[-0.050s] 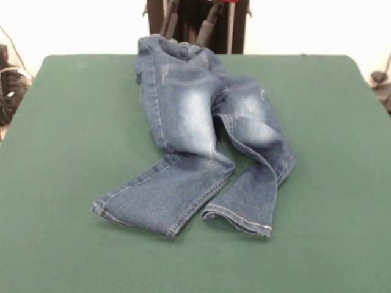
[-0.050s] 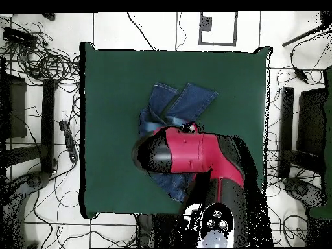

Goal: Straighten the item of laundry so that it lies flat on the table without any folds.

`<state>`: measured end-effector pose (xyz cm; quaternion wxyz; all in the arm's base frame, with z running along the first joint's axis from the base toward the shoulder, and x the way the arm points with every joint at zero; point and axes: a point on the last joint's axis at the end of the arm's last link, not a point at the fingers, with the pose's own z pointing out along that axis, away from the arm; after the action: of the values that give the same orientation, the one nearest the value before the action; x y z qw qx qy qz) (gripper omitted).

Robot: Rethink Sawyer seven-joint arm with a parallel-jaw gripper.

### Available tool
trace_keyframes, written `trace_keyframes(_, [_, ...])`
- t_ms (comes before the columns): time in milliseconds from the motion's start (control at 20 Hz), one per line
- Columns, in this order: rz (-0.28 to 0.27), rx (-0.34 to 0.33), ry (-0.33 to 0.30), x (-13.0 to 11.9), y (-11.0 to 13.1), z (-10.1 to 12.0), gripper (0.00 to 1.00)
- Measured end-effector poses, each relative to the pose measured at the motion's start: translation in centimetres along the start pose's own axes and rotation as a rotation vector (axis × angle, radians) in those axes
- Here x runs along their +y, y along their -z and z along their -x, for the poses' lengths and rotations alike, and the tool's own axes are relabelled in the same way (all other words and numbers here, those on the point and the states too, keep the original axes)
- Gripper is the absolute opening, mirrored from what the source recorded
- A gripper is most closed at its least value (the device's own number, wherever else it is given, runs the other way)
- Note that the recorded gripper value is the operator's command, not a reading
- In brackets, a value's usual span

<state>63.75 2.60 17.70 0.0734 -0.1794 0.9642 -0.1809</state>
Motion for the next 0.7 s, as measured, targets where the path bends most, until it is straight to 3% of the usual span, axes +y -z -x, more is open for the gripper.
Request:
trace_keyframes(350, [-0.02, -0.065, -0.04, -2.2, -0.4, 4.7, 1.0])
trace_keyframes(400, [-0.016, -0.085, -0.058, -2.7, -0.8, 6.3, 1.0])
trace_keyframes(700, [0.011, -0.138, -0.093, -3.3, -2.3, 10.0, 1.0])
